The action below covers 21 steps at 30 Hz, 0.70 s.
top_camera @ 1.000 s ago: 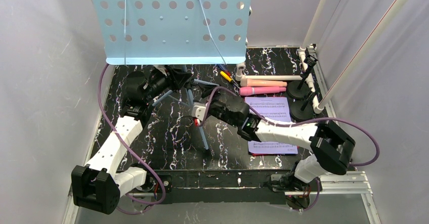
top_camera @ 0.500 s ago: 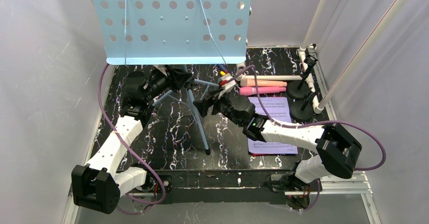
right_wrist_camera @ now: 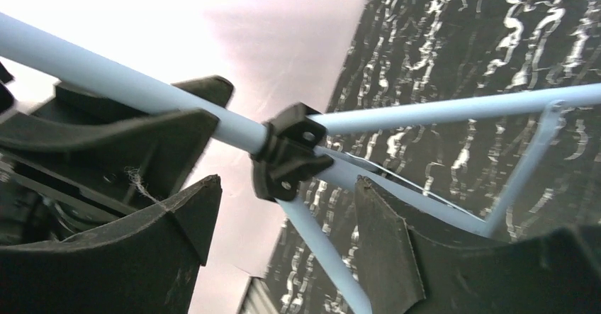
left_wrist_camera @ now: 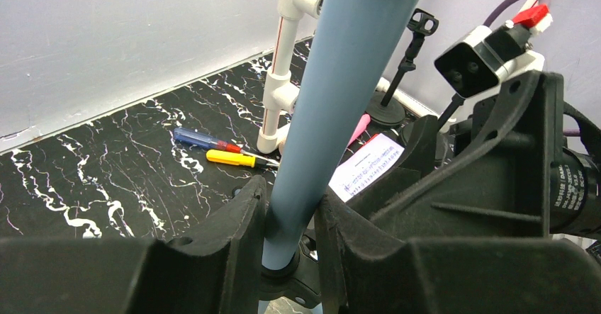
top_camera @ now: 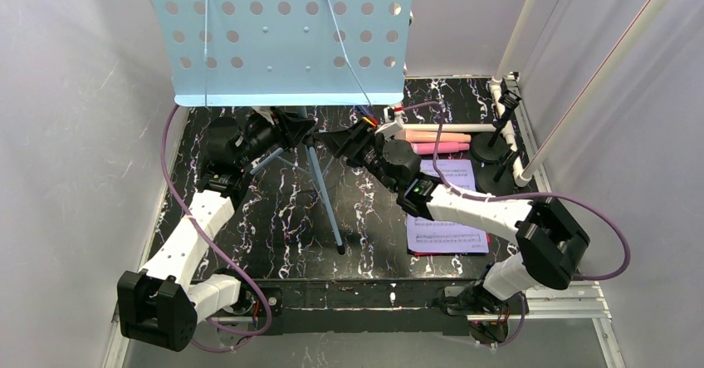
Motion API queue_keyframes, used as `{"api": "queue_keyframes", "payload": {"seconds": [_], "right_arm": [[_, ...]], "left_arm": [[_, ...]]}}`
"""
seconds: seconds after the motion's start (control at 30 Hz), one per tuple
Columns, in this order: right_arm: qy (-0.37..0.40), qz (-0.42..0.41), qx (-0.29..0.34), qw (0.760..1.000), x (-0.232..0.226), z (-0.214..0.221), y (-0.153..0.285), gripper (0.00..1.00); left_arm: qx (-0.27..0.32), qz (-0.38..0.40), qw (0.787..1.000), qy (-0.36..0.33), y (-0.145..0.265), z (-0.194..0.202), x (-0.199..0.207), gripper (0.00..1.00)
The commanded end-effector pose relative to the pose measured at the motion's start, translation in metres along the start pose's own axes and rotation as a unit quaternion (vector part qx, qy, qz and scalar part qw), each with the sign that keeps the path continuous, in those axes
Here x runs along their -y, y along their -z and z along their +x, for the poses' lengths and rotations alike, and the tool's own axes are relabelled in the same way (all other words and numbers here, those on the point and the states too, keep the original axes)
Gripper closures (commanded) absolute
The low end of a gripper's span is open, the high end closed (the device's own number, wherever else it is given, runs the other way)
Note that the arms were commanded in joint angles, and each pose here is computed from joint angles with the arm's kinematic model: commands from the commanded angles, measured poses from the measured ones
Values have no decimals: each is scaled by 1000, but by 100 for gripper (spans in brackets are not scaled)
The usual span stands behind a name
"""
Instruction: Pack up the instrument practice props
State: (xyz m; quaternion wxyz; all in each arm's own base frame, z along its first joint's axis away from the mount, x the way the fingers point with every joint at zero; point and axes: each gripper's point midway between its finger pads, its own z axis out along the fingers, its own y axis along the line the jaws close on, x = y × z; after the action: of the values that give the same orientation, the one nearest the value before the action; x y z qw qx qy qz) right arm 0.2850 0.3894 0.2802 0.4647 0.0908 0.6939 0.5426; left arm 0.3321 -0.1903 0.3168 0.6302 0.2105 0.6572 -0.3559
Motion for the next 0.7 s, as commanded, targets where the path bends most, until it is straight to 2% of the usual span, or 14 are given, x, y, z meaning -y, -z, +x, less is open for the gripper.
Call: {"api": "queue_keyframes", "payload": {"seconds": [0.0, 0.17, 0.3, 0.57, 0.67], "right_arm": [[-88, -51, 12, 995, -39, -10, -13, 25], [-103, -37, -7, 994, -34, 1, -22, 29], [-115, -24, -10, 993, -25, 6, -24, 38], [-127, -26, -8, 992, -18, 11, -26, 60], [-117, -29, -10, 993, -17, 12, -26, 74]], "left_arm": [[-28, 33, 998, 39, 2, 12, 19, 100], [-31, 28, 999, 35, 3, 13, 17, 100], [-29, 29, 999, 33, 3, 11, 18, 100], [-29, 30, 999, 31, 3, 10, 18, 100], [-29, 29, 999, 31, 3, 10, 18, 100]]}}
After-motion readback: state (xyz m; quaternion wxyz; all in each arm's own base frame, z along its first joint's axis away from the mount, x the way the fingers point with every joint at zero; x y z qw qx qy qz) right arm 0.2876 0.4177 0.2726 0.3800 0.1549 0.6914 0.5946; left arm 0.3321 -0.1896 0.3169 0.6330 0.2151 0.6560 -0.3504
